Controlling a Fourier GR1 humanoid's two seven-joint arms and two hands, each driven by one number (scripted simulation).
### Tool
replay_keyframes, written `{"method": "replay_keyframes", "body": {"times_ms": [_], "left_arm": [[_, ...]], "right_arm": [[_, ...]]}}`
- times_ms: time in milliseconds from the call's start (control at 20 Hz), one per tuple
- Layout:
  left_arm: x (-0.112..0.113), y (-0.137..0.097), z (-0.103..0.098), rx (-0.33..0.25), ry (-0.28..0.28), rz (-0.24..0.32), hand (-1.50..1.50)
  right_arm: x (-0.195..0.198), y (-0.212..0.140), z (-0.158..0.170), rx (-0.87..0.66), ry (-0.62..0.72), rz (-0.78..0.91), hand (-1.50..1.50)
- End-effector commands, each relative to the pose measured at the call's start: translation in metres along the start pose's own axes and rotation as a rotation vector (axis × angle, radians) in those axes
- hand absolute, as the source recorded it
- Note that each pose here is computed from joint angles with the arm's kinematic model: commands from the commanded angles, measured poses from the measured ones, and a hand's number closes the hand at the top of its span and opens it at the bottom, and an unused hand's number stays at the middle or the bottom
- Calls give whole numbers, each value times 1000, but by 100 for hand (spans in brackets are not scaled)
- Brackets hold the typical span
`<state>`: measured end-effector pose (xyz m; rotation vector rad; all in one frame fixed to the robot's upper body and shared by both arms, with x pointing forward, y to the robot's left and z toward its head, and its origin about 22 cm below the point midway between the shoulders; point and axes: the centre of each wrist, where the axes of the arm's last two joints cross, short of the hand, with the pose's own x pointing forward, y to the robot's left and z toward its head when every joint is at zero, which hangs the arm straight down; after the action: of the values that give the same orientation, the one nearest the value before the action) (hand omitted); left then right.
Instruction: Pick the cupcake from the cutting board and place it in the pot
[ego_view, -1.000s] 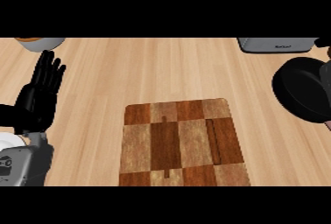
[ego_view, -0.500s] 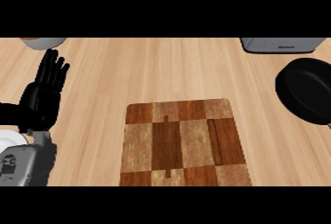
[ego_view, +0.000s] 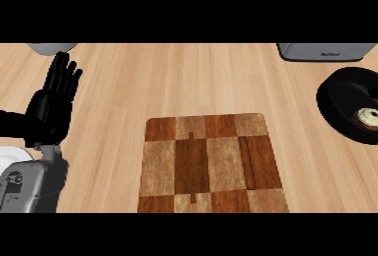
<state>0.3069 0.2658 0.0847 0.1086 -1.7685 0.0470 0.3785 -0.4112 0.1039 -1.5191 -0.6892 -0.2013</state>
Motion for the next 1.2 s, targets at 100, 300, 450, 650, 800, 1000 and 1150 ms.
{"method": "replay_keyframes", "body": {"times_ms": [100,300,450,650,800,1000,1150], "left_arm": [[-1,14,0,-5,-6,12,0],[-9,5,5,-3,12,-3,0],[-3,11,15,12,16,-3,0],[-8,7,-4,33,3,-6,0],[-2,5,7,18,14,2,0],[-4,10,14,14,-5,-2,0],[-9,20,22,9,18,-7,0]], "right_arm": [[12,-6,2,-93,-133,-204,-150],[23,-22,7,-150,-49,-373,-150],[16,-34,5,-178,19,-493,-150],[-2,-33,12,-237,6,-608,-150],[-23,-66,2,-318,-9,-623,-150],[-72,-72,23,-353,-27,-691,-150],[-94,-90,20,-389,-33,-699,-150]]}}
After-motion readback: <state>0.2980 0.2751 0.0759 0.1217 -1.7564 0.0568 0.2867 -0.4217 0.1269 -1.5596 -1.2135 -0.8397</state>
